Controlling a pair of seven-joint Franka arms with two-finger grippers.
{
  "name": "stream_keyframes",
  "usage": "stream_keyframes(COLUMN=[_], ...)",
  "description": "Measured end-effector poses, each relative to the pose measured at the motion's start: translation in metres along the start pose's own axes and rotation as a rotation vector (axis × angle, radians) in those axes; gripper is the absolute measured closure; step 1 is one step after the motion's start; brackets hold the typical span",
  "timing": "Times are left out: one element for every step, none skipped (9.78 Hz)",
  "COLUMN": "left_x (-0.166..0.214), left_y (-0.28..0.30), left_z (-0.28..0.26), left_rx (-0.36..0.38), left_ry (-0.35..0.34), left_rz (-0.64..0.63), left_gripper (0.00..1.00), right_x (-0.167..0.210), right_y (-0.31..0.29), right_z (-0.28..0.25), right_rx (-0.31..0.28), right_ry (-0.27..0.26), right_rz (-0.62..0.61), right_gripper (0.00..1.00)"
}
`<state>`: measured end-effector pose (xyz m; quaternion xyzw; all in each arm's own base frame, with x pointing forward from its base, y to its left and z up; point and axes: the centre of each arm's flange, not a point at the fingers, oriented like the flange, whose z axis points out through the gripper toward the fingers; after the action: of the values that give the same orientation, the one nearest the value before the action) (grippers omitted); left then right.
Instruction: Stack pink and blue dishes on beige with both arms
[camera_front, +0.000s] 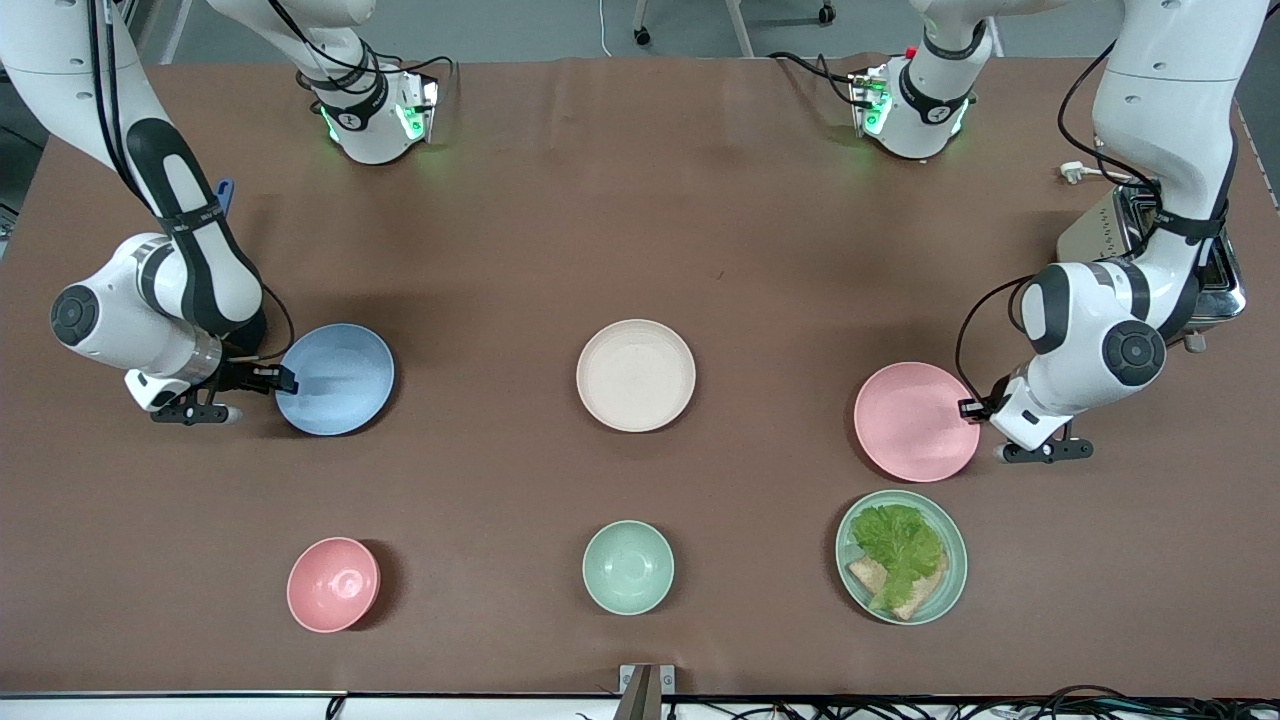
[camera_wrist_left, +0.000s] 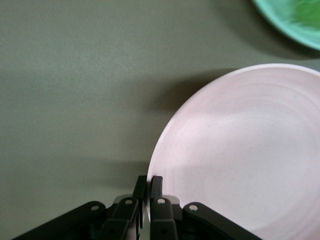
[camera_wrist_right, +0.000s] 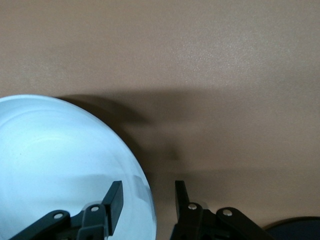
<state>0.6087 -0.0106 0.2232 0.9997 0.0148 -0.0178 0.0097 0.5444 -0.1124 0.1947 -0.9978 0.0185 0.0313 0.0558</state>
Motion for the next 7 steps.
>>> stream_keyframes(left_x=[0.000, -0.004, -0.012, -0.023, -0.034, -0.047, -0.061], left_y=[0.019, 0.047, 0.078, 0.112, 0.150, 0.193, 0.235], left_z=[-0.021, -0.049, -0.079, -0.104, -0.119, -0.123, -0.119], left_rx=[-0.011, -0.021, -0.028, -0.034, -0.046, -0.063, -0.077], left_ry=[-0.002, -0.008, -0.011, -0.010, -0.005, -0.007, -0.021], left_rz=[0.029, 0.058, 0.072, 0.067, 0.045, 0.021, 0.000], left_gripper=[0.95, 0.95, 0.95, 0.95, 0.95, 0.95, 0.95], right_x=[0.000, 0.000, 0.001, 0.006, 0.013, 0.020, 0.029], right_y=[0.002, 0.004, 0.006, 0.006, 0.006, 0.004, 0.001], right_z=[0.000, -0.001, -0.004, -0.012, -0.022, -0.034, -0.050], right_rx=[0.003, 0.007, 0.017, 0.034, 0.049, 0.061, 0.078], right_ry=[-0.002, 0.000, -0.012, -0.033, -0.052, -0.065, -0.086], right_rz=[0.004, 0.011, 0.016, 0.018, 0.015, 0.009, 0.000], right_gripper=[0.56, 0.73, 0.89, 0.96, 0.96, 0.96, 0.96])
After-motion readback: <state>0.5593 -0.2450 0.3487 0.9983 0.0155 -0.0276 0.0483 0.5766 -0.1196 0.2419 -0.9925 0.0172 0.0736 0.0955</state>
